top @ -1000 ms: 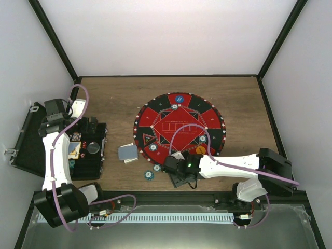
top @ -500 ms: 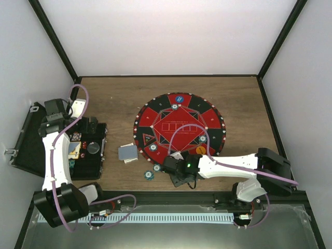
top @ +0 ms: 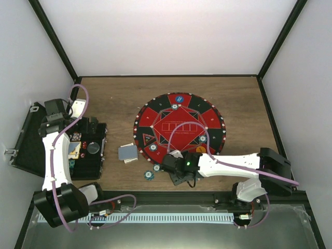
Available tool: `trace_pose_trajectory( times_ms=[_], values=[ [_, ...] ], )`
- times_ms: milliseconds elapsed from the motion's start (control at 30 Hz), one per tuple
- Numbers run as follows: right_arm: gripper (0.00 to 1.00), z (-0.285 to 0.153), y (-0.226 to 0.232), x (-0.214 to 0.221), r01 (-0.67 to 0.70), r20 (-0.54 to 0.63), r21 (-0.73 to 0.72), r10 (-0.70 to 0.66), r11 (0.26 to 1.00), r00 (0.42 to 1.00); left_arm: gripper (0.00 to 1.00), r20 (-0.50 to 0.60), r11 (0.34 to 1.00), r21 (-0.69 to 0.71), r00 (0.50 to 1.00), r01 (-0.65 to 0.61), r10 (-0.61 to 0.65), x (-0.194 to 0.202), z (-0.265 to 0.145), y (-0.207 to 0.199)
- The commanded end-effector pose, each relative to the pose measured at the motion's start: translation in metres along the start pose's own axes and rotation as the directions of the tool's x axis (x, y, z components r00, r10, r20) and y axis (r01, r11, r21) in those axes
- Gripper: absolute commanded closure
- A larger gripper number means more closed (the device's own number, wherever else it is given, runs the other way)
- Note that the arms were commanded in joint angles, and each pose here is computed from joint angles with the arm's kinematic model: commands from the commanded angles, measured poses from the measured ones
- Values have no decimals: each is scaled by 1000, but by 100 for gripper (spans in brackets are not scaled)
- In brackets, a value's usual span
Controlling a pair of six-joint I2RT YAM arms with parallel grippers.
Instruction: Distribute texas hold em gaming equipment
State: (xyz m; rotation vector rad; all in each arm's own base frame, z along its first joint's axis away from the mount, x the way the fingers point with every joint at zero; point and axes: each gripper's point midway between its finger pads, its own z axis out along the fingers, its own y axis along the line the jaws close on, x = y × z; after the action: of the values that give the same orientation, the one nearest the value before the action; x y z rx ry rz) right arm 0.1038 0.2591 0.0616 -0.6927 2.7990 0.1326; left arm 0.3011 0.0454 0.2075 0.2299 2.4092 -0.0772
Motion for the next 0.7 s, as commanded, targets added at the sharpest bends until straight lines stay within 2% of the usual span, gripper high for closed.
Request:
trace_pose_trajectory(
  times_ms=[0,167,367,533,667],
  values=[
    [74,-26,4,-19,1,69,-5,-1,1000,998,0,31,1000,4,1000,-6,6,-8,-8,-1],
    [76,-43,6,-41,25,129,17,-27,1000,991,0,31,1000,4,1000,-6,6,-9,-9,-1],
    [76,-50,11,-109,36,224,2,-36,999,974,0,29,1000,9,1000,-4,4,-8,-10,-2],
    [76,-32,9,-171,51,265,-12,-47,999,963,0,30,1000,12,1000,-2,2,-10,-12,-3],
    [76,4,-9,-203,34,237,17,-37,999,971,0,34,1000,16,999,0,-1,-14,-14,-3]
  ],
)
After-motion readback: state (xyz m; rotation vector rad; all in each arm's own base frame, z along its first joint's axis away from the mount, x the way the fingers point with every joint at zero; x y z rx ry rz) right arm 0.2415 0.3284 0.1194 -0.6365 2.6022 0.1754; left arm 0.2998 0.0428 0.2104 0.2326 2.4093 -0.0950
